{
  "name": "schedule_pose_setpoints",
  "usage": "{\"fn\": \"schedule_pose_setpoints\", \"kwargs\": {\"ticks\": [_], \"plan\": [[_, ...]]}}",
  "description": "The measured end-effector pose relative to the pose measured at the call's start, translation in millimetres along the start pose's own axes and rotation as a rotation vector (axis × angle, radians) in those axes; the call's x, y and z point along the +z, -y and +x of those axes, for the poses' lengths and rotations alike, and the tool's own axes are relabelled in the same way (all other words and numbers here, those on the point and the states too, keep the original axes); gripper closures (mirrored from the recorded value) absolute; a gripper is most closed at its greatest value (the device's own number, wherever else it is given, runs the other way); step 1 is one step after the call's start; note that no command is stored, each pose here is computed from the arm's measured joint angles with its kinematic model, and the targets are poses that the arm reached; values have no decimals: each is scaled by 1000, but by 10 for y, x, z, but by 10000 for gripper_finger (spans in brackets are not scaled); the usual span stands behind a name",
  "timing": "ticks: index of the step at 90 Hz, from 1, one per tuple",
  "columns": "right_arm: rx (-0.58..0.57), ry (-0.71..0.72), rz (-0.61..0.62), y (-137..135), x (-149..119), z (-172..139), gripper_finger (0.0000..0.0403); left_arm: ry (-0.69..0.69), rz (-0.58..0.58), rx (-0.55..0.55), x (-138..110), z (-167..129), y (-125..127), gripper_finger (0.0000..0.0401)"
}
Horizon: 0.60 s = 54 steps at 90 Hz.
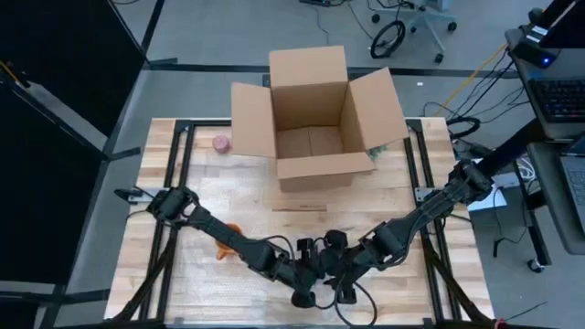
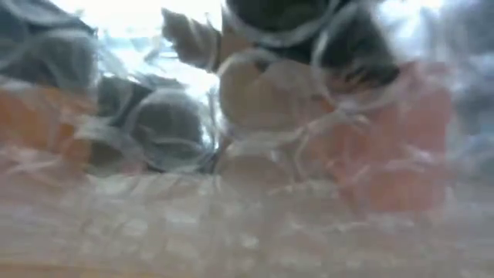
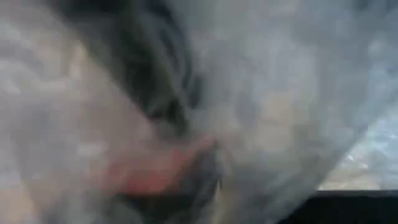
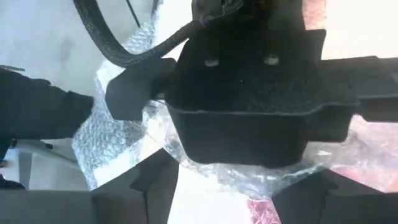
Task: Wrap mug
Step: Wrap the pink cup with the bubble wrap
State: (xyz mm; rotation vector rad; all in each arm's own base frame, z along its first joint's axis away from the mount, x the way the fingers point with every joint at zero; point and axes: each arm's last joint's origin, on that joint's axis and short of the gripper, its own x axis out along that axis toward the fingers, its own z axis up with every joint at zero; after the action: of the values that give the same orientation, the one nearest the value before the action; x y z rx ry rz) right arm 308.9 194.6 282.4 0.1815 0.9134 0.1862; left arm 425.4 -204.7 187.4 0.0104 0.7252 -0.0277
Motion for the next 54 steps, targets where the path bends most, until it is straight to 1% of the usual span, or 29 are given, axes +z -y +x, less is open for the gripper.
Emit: {"fn": "schedule_pose_setpoints", "kwargs": {"ticks": [8, 16, 24, 32, 54], "plan": [[-7, -5, 4, 23, 5, 3, 197, 0, -3, 0, 1, -2, 0, 401], [-15, -13, 37, 47, 7, 4, 197, -3, -5, 2, 0, 0, -9, 401], [24, -31, 54, 58, 17, -16, 196, -4, -4, 2, -1, -1, -6, 401], [39, -44, 75, 66, 20, -59, 193, -3, -4, 2, 0, 0, -7, 401], [-10, -110, 82, 109, -47, -86, 164, -5, -2, 3, -1, 0, -11, 401]]}}
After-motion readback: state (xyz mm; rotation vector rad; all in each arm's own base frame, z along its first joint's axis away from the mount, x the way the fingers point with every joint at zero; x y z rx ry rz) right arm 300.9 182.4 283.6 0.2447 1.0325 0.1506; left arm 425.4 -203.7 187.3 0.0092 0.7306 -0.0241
